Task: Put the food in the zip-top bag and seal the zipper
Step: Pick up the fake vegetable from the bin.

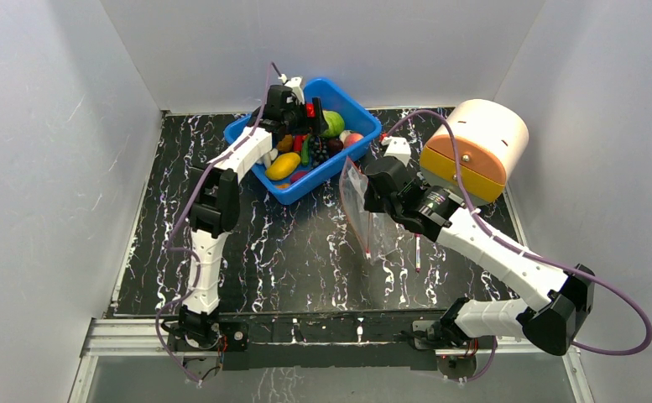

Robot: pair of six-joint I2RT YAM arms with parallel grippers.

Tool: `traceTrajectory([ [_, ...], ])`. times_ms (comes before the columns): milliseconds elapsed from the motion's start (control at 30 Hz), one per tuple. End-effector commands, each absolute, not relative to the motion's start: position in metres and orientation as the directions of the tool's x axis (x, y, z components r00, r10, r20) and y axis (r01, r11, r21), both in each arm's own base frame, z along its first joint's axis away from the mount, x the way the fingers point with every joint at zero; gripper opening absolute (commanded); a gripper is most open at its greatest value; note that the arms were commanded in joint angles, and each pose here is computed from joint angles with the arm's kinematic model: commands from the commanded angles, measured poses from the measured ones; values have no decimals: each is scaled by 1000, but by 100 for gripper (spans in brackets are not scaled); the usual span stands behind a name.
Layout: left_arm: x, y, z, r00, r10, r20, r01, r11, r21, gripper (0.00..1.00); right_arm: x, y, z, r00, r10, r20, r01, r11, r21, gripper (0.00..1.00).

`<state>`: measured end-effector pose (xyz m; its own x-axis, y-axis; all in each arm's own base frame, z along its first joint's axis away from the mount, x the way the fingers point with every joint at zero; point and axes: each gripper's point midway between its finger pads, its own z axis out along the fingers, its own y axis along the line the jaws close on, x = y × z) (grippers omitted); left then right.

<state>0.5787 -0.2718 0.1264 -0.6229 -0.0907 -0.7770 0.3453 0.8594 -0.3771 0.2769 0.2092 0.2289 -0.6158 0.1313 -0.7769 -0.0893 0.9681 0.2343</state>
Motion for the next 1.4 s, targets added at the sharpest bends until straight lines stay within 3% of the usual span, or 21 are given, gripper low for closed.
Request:
traceTrajectory([
  [0, 607, -282, 156, -515, -127, -848, 395, 843, -366, 94, 285, 212, 255, -557, 164, -815, -119, 955, 273, 0],
  [500, 649, -308, 135, -440, -198, -876, 453, 793, -407, 98, 291, 206, 272, -532, 171, -829, -93, 962, 258, 0],
  [800, 652, -316, 115, -467, -230, -854, 446, 773, -452, 89, 292, 208, 269, -541, 175, -823, -89, 961, 263, 0],
  [1033, 642, -321, 133, -463, -230, -856, 468, 757, -456, 53, 292, 208, 272, -537, 179, -825, -92, 959, 268, 0],
  [1167, 630, -320, 153, -446, -219, -868, 480, 760, -439, 44, 288, 207, 272, -538, 192, -821, -97, 953, 286, 0],
  [1367, 616, -313, 188, -420, -214, -882, 470, 780, -413, 37, 280, 202, 272, -539, 208, -816, -97, 947, 305, 0],
])
